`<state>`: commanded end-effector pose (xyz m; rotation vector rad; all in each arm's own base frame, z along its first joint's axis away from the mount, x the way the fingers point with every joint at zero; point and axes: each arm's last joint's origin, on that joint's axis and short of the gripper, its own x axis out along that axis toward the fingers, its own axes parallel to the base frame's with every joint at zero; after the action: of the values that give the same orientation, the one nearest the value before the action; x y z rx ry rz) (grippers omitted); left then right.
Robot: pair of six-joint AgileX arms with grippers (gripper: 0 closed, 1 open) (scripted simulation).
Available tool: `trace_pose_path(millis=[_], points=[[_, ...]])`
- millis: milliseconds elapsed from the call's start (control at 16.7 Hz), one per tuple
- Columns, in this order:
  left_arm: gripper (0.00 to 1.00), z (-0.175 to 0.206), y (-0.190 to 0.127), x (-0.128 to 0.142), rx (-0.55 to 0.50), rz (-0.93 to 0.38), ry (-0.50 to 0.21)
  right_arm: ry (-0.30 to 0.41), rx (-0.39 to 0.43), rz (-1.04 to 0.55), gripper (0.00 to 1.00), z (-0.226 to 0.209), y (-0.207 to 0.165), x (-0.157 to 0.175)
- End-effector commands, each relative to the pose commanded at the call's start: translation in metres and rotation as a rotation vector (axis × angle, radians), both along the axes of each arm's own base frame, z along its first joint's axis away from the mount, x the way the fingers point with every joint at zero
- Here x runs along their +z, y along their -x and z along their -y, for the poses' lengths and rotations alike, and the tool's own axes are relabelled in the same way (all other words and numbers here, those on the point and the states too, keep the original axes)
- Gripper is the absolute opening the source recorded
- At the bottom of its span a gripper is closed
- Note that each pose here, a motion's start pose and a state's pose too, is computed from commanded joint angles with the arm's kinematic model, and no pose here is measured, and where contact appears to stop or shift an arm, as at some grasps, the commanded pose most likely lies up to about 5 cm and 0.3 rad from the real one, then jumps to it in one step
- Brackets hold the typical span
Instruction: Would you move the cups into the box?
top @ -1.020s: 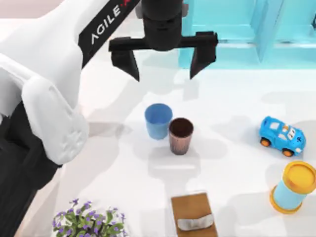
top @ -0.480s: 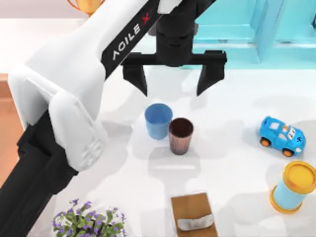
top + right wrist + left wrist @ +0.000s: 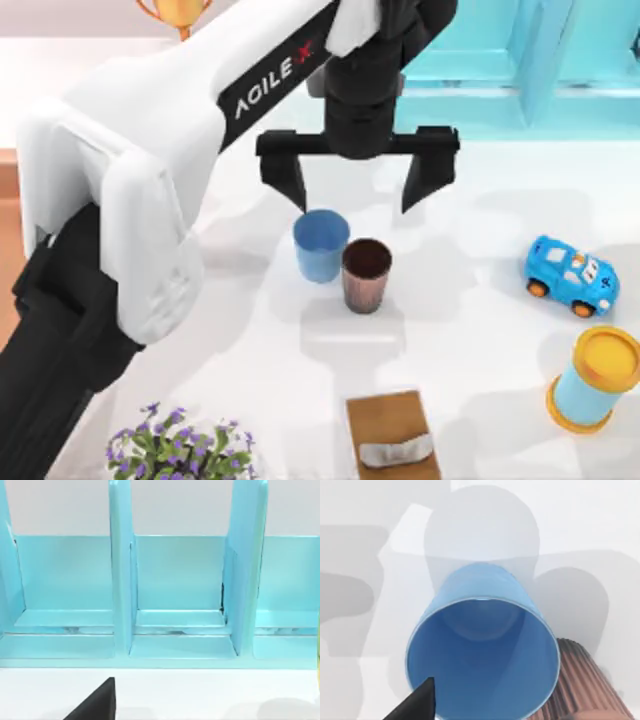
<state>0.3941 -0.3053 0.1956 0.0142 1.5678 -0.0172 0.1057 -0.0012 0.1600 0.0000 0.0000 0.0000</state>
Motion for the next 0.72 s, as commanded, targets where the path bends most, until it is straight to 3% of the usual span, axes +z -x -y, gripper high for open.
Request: trace_pose_path(millis=[360,720], points=[[1.0,-0.003,0.005,-0.053,0.0,-0.009,-0.007,0.0,0.0,0.0,1.0,0.0,0.0,0.0],[1.0,-0.003,0.007,-0.061,0.0,-0.003,-0.002,0.0,0.0,0.0,1.0,0.0,0.0,0.0]])
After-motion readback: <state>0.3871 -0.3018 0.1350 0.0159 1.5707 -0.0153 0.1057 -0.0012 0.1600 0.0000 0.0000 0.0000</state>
